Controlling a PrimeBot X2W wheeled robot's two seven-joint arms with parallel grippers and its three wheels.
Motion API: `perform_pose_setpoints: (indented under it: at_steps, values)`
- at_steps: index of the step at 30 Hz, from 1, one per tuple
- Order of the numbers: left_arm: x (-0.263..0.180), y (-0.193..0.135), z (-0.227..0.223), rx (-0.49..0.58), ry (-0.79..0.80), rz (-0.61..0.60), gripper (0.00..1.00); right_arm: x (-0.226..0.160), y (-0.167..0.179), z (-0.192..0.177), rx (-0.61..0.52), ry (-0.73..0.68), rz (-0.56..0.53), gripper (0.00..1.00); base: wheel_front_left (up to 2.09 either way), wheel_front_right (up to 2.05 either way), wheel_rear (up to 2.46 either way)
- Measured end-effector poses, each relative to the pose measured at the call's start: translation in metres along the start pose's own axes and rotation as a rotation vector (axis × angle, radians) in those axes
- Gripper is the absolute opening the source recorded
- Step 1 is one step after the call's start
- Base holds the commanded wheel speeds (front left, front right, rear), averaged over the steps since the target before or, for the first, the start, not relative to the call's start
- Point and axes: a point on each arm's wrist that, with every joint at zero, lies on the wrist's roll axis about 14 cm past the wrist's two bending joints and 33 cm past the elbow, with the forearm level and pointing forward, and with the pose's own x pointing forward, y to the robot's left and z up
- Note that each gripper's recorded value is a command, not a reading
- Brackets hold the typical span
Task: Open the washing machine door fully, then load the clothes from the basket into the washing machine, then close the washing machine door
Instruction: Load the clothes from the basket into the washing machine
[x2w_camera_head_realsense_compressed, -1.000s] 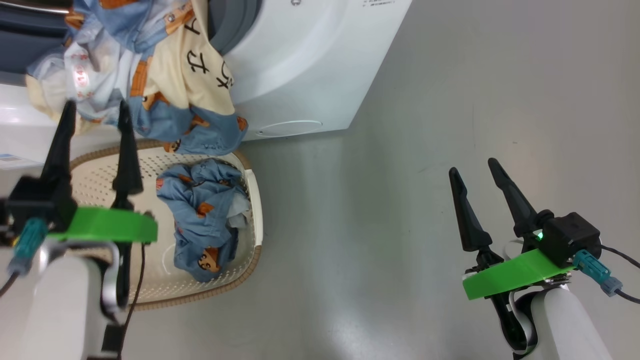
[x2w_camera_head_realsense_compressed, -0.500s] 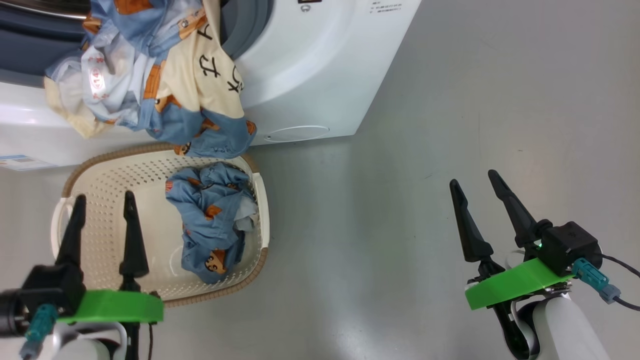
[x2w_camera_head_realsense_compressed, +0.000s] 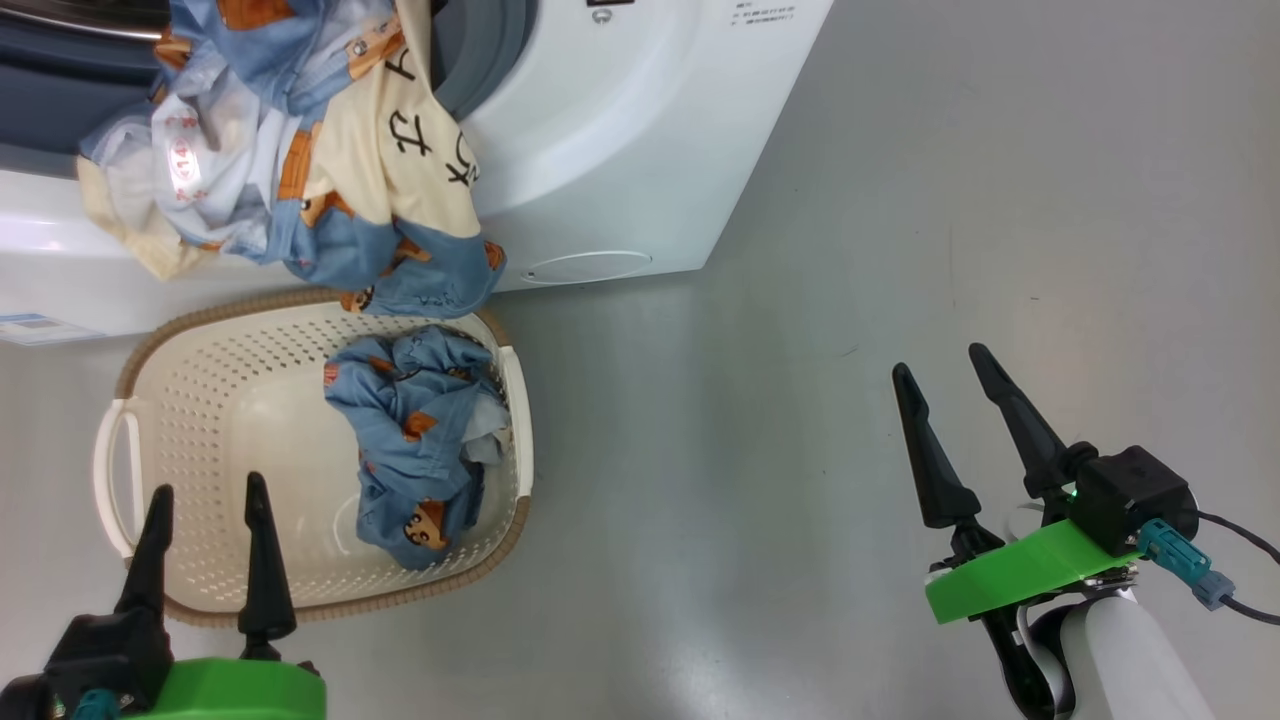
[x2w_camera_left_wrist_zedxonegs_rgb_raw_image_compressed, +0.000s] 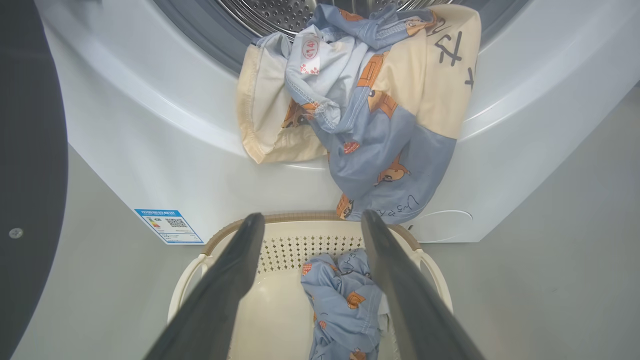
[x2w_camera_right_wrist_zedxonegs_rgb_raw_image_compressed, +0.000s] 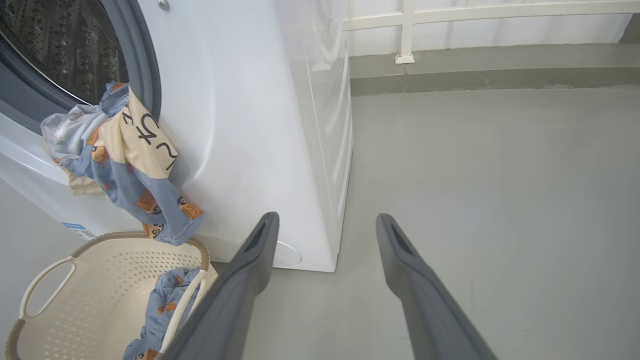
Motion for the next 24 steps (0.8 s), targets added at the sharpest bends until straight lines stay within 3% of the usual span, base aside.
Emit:
perform_pose_setpoints:
  at_steps: [14, 24]
  values:
    - [0.003, -0.016, 0.000, -0.021, 0.000, -0.037, 1.00, -0.001, 0.000, 0.001, 0.000, -0.002, 0.001, 1.00, 0.00, 0.00, 0.00]
    - [0.045, -0.038, 0.002, -0.040, -0.018, -0.117, 1.00, 0.003, -0.004, -0.006, -0.003, 0.015, -0.011, 1.00, 0.00, 0.00, 0.00]
